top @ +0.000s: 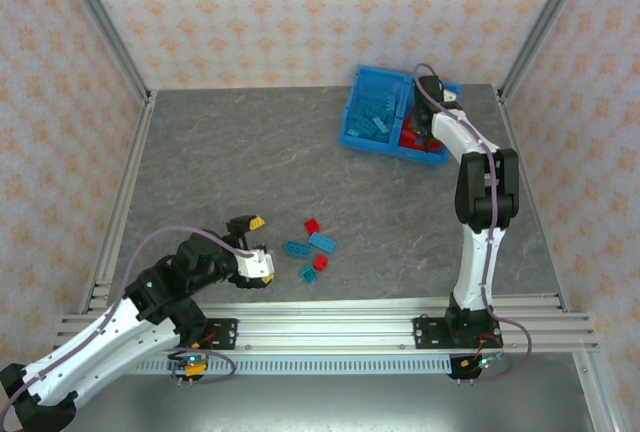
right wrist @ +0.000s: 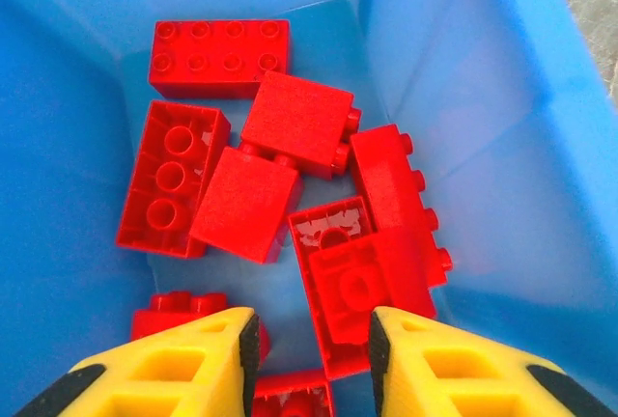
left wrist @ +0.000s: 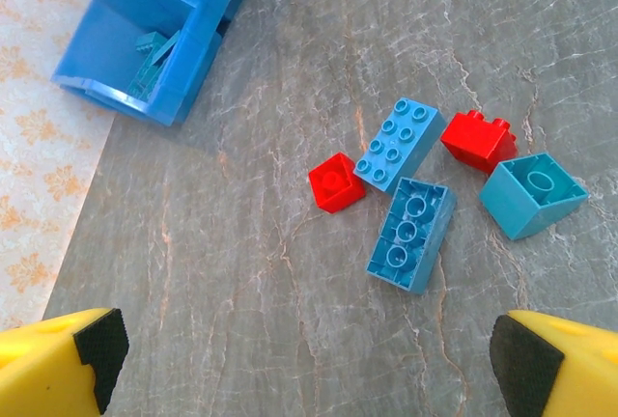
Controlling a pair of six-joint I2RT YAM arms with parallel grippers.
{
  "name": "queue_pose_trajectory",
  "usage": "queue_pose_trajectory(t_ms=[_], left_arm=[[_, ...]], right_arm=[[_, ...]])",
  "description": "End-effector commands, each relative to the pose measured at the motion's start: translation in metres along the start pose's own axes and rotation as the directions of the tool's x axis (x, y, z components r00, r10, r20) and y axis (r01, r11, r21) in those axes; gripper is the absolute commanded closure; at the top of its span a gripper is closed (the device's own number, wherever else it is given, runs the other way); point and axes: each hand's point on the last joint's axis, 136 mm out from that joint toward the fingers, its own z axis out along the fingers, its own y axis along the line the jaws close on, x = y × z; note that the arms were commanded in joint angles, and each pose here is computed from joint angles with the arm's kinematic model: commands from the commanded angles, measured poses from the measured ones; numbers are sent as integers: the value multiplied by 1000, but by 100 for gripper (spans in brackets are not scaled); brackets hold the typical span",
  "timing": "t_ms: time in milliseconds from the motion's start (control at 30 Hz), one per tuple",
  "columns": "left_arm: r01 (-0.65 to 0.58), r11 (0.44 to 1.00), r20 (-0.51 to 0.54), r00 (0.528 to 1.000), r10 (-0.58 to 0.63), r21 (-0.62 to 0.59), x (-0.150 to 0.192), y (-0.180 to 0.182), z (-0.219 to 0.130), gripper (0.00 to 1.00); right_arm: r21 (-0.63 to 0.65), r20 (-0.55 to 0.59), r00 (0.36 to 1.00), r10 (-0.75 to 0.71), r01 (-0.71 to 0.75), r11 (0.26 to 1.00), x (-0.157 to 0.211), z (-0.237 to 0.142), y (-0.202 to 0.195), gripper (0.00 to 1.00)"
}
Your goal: Sort the legos into containers by color
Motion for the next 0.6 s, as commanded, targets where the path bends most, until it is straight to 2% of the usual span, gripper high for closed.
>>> queue_pose_trajectory(t_ms=[0,167,333,467,567], left_arm=[[1,1000,-26,1000,-1,-2,8,-2,1,0],[120,990,-50,991,-124,-74,11,13,4,0],[296,940,-70,948,-312,-172,13,37,7,0],[466,856,-117,859,-499,-226,7,69,3,0],[636,737,-75,743,-665,-230,-14,96,7,0]], right_arm=[[-48,37,998,55,-54,997,-12,-42,-7,63],[-157,27,993,118,-113,981,10,-83,-14,62],[-346,-4,996,93,-89,934,42,-141,-5,57],[-514,-32,999,-8,-9,858,82,-195,12,51],[-606,-76,991,-114,45,794,123,-217,20,47]])
